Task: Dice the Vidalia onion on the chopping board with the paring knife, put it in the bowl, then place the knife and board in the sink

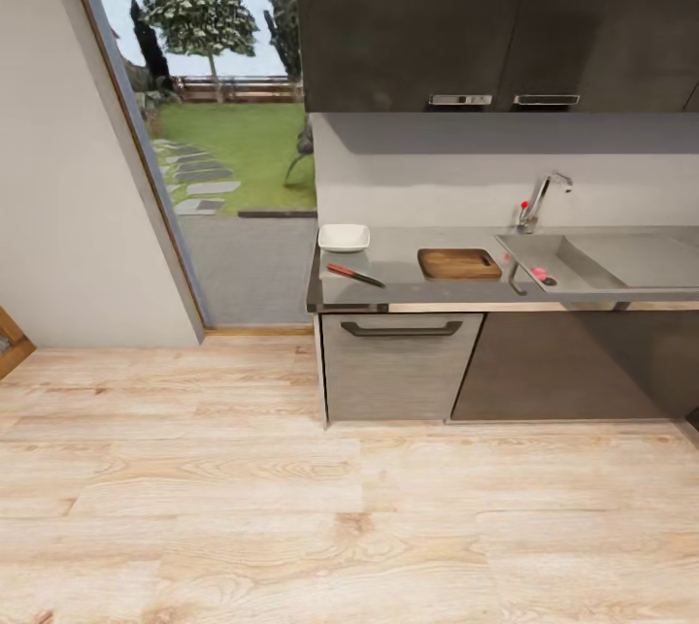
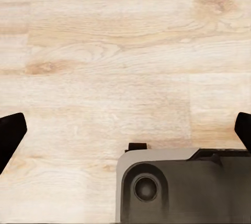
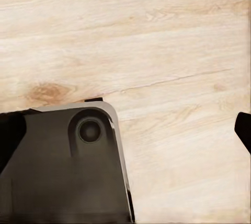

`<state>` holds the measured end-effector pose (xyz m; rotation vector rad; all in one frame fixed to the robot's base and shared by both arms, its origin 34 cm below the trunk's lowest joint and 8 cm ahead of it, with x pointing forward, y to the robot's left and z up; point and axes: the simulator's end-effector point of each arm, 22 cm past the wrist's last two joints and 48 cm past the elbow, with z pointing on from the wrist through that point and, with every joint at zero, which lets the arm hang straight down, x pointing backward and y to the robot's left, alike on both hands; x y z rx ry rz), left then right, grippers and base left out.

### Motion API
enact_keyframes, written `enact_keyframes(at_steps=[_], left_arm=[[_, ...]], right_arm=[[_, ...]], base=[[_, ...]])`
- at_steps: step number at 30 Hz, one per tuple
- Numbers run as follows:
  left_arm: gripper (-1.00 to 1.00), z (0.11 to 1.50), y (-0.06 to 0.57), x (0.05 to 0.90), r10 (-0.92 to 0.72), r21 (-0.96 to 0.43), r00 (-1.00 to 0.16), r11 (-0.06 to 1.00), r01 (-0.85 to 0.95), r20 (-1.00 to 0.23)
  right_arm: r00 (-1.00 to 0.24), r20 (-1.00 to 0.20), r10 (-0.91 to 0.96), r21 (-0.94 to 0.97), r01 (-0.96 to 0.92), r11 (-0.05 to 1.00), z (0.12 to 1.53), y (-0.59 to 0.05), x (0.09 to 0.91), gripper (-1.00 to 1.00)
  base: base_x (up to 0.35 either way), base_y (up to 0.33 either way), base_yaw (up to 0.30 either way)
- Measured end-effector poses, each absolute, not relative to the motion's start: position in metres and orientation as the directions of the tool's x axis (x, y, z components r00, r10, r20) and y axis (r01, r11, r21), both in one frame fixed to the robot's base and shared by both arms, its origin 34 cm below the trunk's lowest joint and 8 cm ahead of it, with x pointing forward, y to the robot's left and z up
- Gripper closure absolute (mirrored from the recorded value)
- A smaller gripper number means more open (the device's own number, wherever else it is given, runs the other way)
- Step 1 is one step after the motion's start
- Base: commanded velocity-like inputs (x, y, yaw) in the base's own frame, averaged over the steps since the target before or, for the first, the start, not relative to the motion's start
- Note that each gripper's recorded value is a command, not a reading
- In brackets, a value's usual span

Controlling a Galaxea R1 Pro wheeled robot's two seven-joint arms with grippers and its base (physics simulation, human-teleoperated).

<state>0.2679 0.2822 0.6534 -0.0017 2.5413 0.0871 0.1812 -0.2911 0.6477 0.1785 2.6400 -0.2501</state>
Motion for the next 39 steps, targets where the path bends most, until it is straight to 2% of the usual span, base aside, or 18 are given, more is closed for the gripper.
enact_keyframes(at_steps=[10, 15, 18, 19, 21, 25, 34, 36, 39], left_arm=[[-1.0, 0.654, 0.293, 0.266, -0.001, 0.082, -0.828, 0.995, -0.057, -0.561], [-1.0, 0.646, 0.294, 0.242, -0.005, 0.087, -0.859, 0.994, -0.058, -0.512], [-1.0, 0.637, 0.296, 0.215, -0.008, 0.094, -0.903, 0.994, -0.054, -0.43], [-1.0, 0.627, 0.3, 0.184, -0.012, 0.102, -0.951, 0.994, -0.046, -0.31], [-1.0, 0.62, 0.302, 0.153, -0.015, 0.106, -0.985, 0.994, -0.034, -0.173], [-1.0, 0.617, 0.307, 0.13, -0.017, 0.114, -0.998, 0.993, -0.023, -0.056], [-1.0, 0.617, 0.317, 0.124, -0.031, 0.138, -0.999, 0.99, -0.033, -0.016], [-1.0, 0.617, 0.316, 0.126, -0.034, 0.136, -0.999, 0.99, -0.037, -0.027], [-1.0, 0.619, 0.315, 0.151, -0.03, 0.135, -0.989, 0.99, -0.05, -0.145]], right_arm=[[-0.891, -0.445, 0.093, -0.145, 0.174, 0.974, 0.643, -0.29, 0.181, -1.0], [-0.892, -0.443, 0.094, -0.154, 0.178, 0.972, 0.643, -0.296, 0.183, -1.0], [-0.907, -0.409, 0.103, -0.167, 0.185, 0.968, 0.639, -0.303, 0.175, -1.0], [-0.921, -0.369, 0.122, -0.179, 0.199, 0.963, 0.636, -0.312, 0.169, -1.0], [-0.93, -0.336, 0.148, -0.183, 0.218, 0.959, 0.632, -0.318, 0.168, -1.0], [-0.941, -0.282, 0.19, -0.172, 0.244, 0.954, 0.627, -0.321, 0.165, -1.0], [-0.963, -0.186, 0.197, -0.13, 0.223, 0.966, 0.621, -0.334, 0.168, -1.0], [-0.958, -0.212, 0.193, -0.124, 0.222, 0.967, 0.622, -0.334, 0.176, -1.0], [-0.925, -0.336, 0.178, -0.121, 0.23, 0.966, 0.63, -0.342, 0.208, -1.0]], base=[[0.0, 0.0, 0.0], [0.0, 0.0, 0.0], [0.0, 0.0, 0.0], [0.0, 0.0, 0.0], [0.0, 0.0, 0.0], [0.0, 0.0, 0.0], [0.0, 0.0, 0.0], [0.0, 0.0, 0.0], [0.0, 0.0, 0.0]])
